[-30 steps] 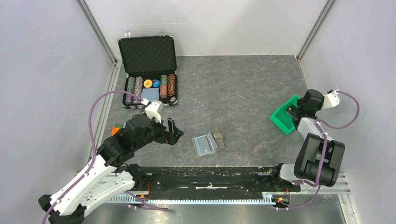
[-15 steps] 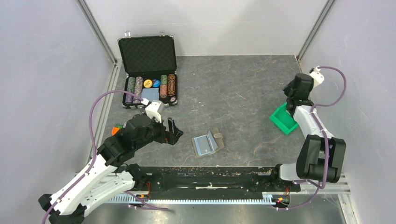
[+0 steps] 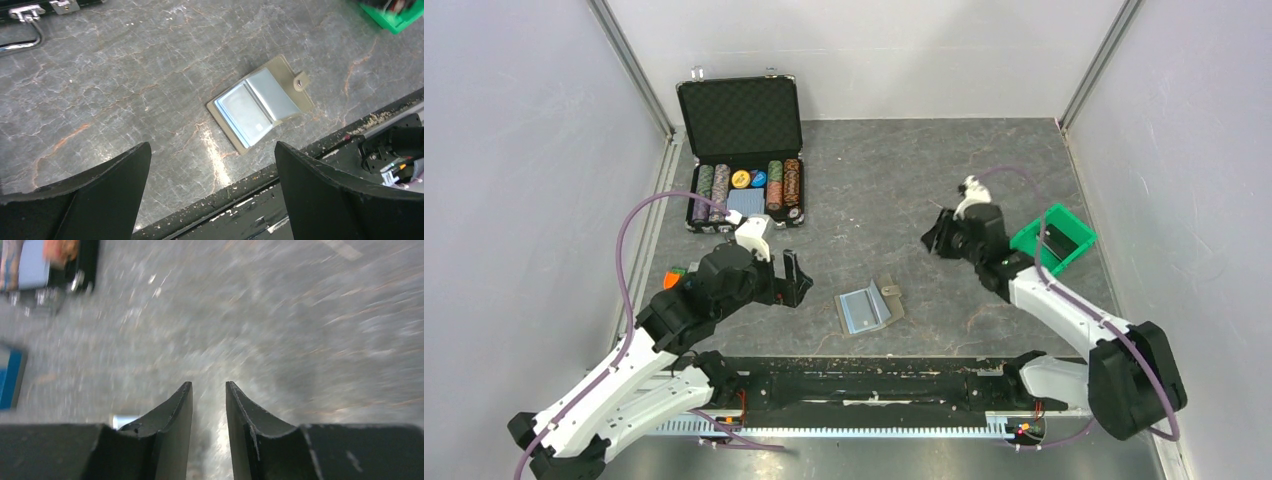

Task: Take the credit cards out of the card holder
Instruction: Remove the credit card from the card holder.

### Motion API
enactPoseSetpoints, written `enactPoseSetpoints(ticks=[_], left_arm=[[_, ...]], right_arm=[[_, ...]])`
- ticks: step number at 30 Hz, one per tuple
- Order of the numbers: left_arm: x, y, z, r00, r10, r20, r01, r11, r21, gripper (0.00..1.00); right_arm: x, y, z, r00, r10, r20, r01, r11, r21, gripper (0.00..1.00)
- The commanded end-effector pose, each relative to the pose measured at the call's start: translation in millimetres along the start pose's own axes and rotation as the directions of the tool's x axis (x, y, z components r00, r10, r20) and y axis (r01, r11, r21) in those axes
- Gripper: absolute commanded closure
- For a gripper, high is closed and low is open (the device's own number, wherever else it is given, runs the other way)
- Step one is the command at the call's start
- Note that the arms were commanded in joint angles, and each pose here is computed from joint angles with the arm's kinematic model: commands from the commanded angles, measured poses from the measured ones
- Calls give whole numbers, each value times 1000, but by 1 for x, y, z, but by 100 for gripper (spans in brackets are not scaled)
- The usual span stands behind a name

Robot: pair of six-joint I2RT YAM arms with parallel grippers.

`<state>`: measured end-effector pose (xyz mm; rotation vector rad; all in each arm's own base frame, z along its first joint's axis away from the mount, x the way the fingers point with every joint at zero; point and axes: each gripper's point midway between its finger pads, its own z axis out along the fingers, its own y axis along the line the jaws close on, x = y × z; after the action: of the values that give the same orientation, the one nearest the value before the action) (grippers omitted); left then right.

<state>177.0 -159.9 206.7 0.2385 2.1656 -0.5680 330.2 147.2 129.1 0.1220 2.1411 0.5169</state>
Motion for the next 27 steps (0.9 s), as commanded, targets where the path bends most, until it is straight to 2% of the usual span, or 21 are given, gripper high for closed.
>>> enactPoseSetpoints(ticks=[1,6,11,19,27], left_arm=[[-10,13,-2,998,51,48,-48,997,-61,0],[-15,19,-7,996,39,82,-32,995,-96,0],[-21,25,-14,991,31,127,-15,992,-122,0],[-27,28,-20,986,20,167,1,992,-129,0],[-26,29,-20,986,21,165,1,992,-129,0]], right_arm=[[44,62,-14,993,-104,-53,89,970,-228,67],[88,129,-38,966,-245,-87,196,906,-375,68],[108,170,-51,941,-331,-63,273,860,-432,67],[147,175,-40,889,-440,-123,369,850,-375,63],[174,156,-20,817,-544,-192,501,834,-232,49]])
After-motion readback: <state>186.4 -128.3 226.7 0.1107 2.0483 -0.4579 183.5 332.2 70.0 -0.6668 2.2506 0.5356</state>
